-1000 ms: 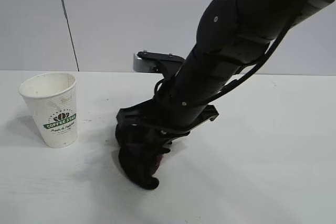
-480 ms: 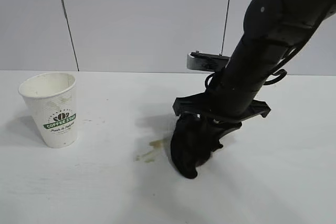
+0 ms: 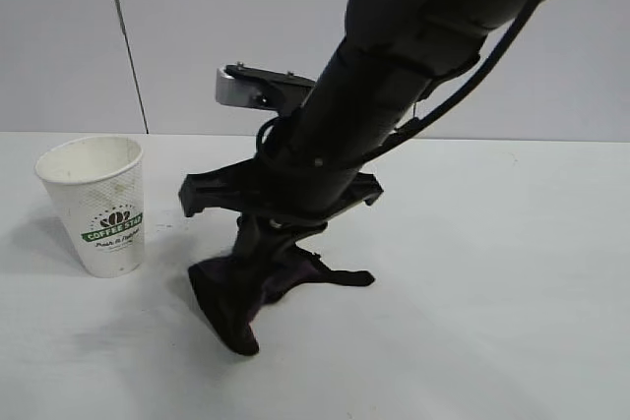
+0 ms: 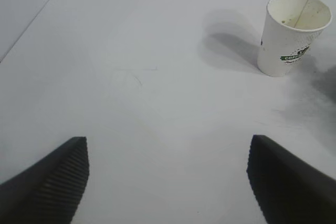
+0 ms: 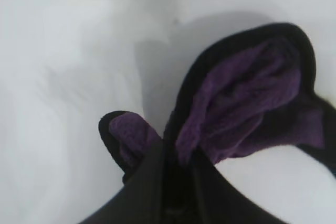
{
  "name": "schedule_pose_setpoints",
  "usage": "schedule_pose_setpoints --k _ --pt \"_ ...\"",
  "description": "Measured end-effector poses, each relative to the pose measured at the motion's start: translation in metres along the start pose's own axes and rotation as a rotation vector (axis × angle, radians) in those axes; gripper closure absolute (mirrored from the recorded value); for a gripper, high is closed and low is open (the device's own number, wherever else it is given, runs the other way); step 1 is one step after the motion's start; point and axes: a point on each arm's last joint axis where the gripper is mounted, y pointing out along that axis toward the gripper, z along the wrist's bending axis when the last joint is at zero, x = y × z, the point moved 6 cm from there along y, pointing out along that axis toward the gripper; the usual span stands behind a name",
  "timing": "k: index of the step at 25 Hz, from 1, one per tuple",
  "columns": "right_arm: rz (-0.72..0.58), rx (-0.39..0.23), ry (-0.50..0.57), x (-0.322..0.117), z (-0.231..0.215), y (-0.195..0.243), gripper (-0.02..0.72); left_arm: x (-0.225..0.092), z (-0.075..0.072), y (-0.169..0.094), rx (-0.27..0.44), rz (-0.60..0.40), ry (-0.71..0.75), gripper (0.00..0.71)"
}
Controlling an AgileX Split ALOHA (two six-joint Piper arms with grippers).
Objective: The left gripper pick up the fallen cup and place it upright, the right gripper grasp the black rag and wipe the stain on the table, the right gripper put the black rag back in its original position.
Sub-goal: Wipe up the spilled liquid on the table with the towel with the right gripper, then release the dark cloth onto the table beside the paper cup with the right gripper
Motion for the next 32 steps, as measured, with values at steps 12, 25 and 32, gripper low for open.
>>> schedule_pose_setpoints --k 12,25,32 --pt "0.018 -0.044 -0.038 -0.015 -0.012 0.034 0.660 0.000 0.000 0.000 0.000 0.000 0.000 0.116" --pt "0.242 -0.224 0.053 -0.007 -0.144 -0.017 0.660 0.000 0.000 0.000 0.000 0.000 0.000 0.116" --pt "0.432 -0.099 0.119 -0.007 -0.128 -0.045 0.660 0.000 0.000 0.000 0.000 0.000 0.000 0.116"
